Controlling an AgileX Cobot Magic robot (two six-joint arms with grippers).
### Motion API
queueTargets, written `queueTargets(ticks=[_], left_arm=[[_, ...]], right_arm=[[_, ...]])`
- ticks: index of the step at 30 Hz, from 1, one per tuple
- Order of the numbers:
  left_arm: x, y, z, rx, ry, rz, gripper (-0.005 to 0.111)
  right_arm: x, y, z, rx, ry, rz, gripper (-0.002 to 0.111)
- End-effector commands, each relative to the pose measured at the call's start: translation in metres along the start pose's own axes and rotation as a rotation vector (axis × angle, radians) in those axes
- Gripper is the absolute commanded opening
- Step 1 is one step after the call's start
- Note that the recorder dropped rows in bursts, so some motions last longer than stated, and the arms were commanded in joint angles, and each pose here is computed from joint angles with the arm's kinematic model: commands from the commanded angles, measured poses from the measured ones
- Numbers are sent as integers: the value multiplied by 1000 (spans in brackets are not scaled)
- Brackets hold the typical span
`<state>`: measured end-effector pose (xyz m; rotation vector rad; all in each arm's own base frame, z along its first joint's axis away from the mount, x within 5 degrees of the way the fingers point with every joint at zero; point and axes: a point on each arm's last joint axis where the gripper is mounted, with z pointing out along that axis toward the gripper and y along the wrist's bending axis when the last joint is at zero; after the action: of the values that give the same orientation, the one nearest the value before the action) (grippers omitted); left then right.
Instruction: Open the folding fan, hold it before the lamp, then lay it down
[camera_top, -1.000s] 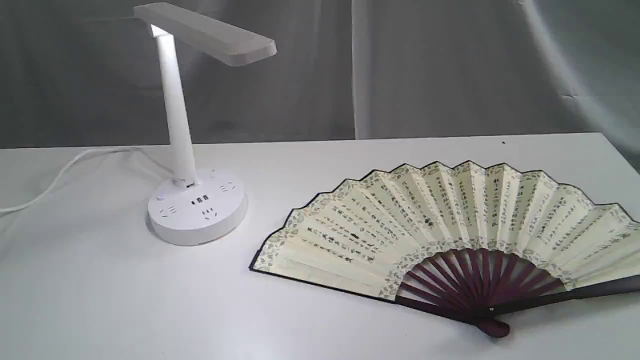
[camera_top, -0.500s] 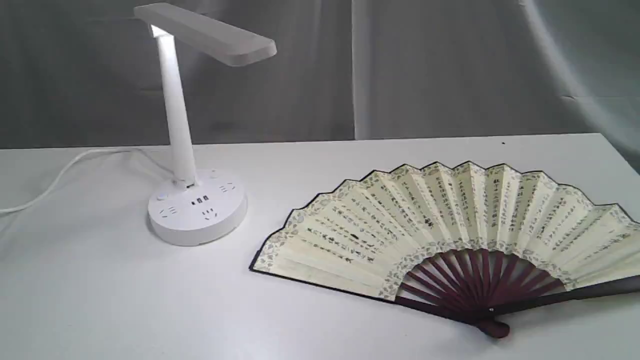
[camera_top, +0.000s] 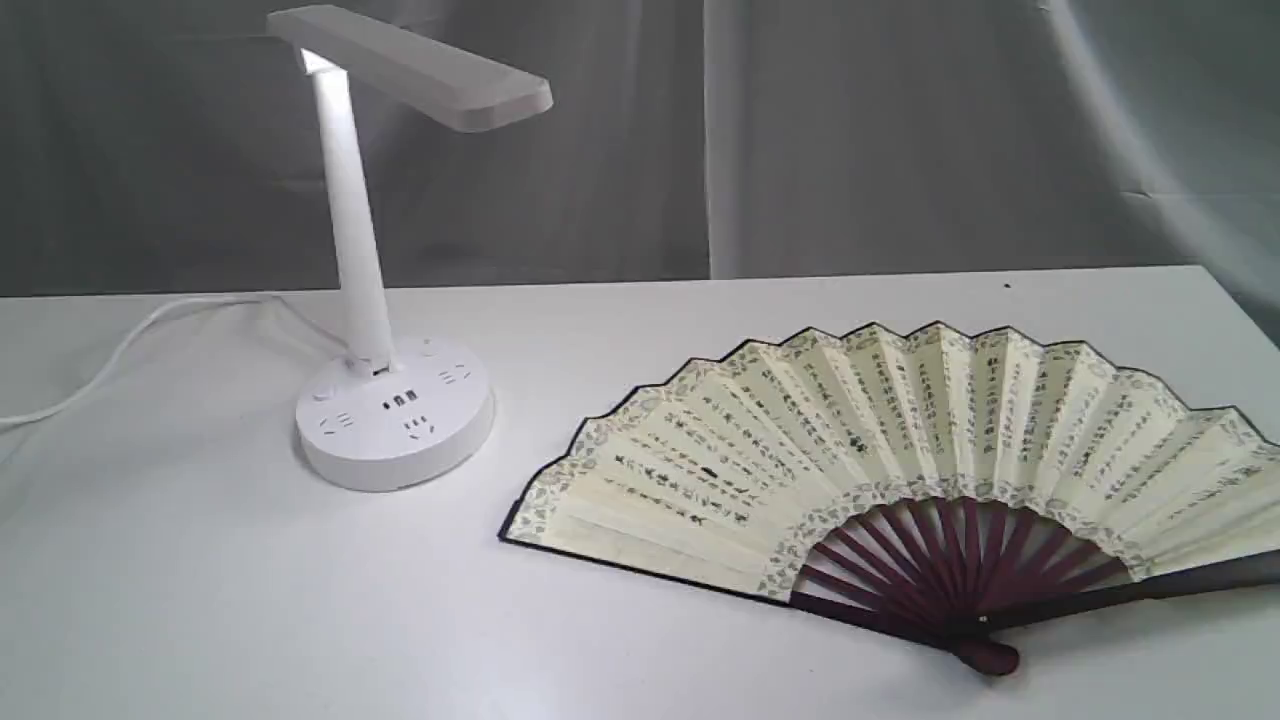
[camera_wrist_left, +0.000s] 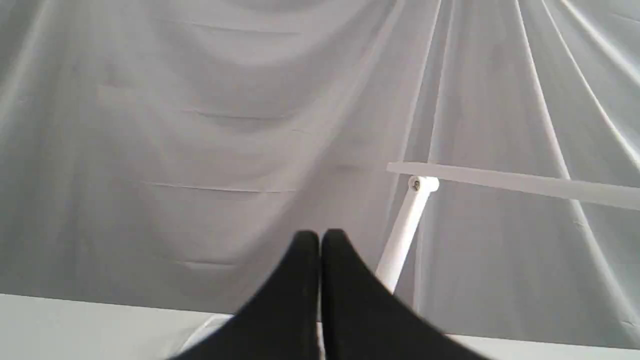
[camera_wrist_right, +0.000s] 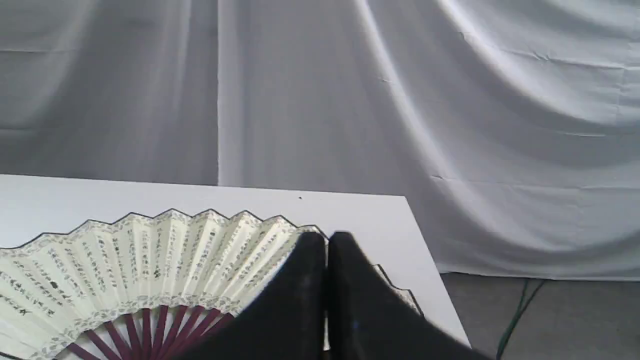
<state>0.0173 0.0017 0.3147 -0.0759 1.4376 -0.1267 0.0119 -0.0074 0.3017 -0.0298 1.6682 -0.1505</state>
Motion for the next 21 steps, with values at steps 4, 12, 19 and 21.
queueTargets(ticks=[4, 12, 19, 21], left_arm=[[31, 2, 13, 21, -47, -10, 0], [72, 7, 22, 13, 43, -8, 0], [109, 11, 25, 13, 89, 14, 0], [112, 12, 25, 7, 119, 19, 0]], right_arm=[[28, 8, 23, -23, -39, 18, 0], [57, 15, 41, -47, -104, 40, 0], [87, 21, 53, -76, -130, 148, 0], [94, 22, 53, -81, -52, 154, 0]])
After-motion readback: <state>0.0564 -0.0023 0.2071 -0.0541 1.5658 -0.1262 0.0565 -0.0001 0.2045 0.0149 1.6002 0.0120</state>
